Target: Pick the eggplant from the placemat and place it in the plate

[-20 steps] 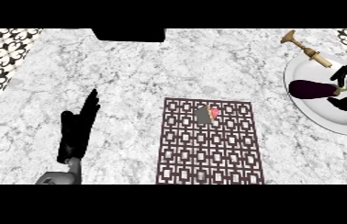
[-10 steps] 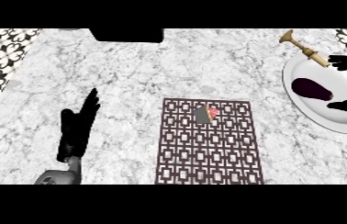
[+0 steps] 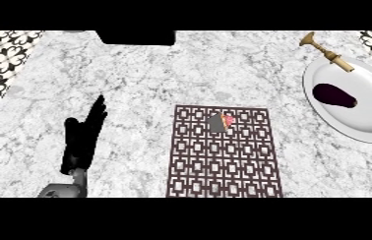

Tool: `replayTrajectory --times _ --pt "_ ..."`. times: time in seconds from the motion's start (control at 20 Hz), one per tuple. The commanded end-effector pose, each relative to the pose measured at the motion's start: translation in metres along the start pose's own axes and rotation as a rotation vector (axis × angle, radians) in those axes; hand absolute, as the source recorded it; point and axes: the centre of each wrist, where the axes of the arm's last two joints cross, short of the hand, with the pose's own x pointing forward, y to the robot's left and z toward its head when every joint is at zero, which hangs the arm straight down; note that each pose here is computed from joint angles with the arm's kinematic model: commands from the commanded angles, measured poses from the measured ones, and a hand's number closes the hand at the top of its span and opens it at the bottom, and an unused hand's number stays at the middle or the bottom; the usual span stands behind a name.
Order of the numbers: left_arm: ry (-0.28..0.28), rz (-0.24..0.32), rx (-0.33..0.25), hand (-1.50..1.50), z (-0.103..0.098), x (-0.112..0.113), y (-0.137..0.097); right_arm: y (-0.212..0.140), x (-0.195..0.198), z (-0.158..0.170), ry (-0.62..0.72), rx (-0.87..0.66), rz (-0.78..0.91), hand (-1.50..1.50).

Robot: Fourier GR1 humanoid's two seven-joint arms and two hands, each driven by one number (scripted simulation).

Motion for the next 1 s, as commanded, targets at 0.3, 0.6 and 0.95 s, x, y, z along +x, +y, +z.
replayTrajectory --times 0.3,0.6,0.95 --pt "-0.003 0.020 -0.004 0.00 0.005 0.003 -0.003 -0.011 -0.030 0.043 -0.092 0.046 -0.133 -1.50" --pt "0.004 0.006 -0.002 0.00 0.004 -0.005 -0.005 0.003 -0.037 0.039 -0.094 0.048 -0.097 -1.50" --pt "0.004 -0.015 -0.010 0.00 0.000 -0.001 0.015 0.015 -0.040 0.033 -0.039 -0.006 -0.027 -1.50"
